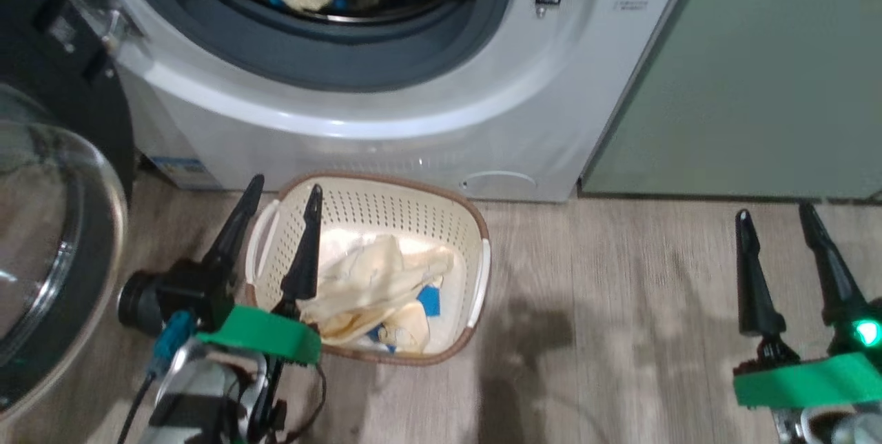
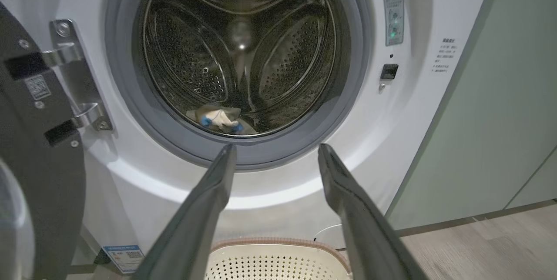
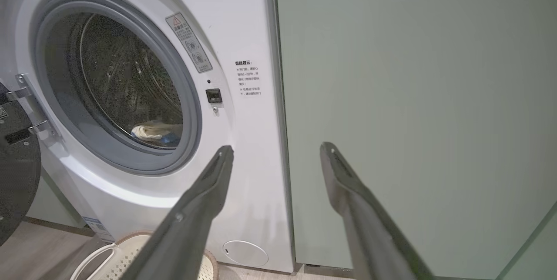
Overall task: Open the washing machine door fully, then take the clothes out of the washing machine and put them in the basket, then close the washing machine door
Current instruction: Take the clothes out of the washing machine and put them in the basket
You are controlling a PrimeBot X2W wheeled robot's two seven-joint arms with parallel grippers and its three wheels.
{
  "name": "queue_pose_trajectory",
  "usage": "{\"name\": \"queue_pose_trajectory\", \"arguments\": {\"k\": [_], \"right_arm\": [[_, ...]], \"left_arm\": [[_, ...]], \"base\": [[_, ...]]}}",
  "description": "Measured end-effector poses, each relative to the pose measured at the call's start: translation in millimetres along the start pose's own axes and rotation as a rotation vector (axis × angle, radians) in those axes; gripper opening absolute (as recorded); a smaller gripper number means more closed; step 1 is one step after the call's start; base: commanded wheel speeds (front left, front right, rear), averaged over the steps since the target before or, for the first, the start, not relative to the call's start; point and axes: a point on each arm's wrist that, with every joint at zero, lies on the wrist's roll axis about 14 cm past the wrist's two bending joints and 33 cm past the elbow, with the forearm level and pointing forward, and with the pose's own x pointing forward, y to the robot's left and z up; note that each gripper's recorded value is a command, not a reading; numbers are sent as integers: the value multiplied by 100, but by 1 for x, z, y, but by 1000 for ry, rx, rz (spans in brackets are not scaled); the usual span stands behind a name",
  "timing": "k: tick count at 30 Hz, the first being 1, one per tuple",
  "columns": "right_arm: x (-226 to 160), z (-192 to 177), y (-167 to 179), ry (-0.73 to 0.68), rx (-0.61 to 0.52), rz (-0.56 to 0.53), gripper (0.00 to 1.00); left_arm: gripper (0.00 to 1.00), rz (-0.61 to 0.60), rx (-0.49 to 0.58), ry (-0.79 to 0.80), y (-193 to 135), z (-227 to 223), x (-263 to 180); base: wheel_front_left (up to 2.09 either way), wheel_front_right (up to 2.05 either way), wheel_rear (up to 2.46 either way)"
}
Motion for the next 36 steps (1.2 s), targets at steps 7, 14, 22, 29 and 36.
{"name": "queue_pose_trajectory", "arguments": {"k": [7,14,22,29,36], "right_arm": [[-19,11,8,-18,-1,18,100],[-35,20,11,-33,-14,30,100],[-53,25,11,-45,-15,20,100],[-59,25,9,-41,-16,12,100],[-60,25,9,-41,-16,10,100]], "left_arm": [[100,20,9,-41,7,30,-25],[100,31,14,-53,11,43,-46],[100,35,14,-63,10,52,-61],[100,34,14,-70,9,54,-63],[100,26,13,-69,6,54,-62]], "base": [[0,0,0],[0,0,0],[0,0,0],[0,0,0],[0,0,0]]}}
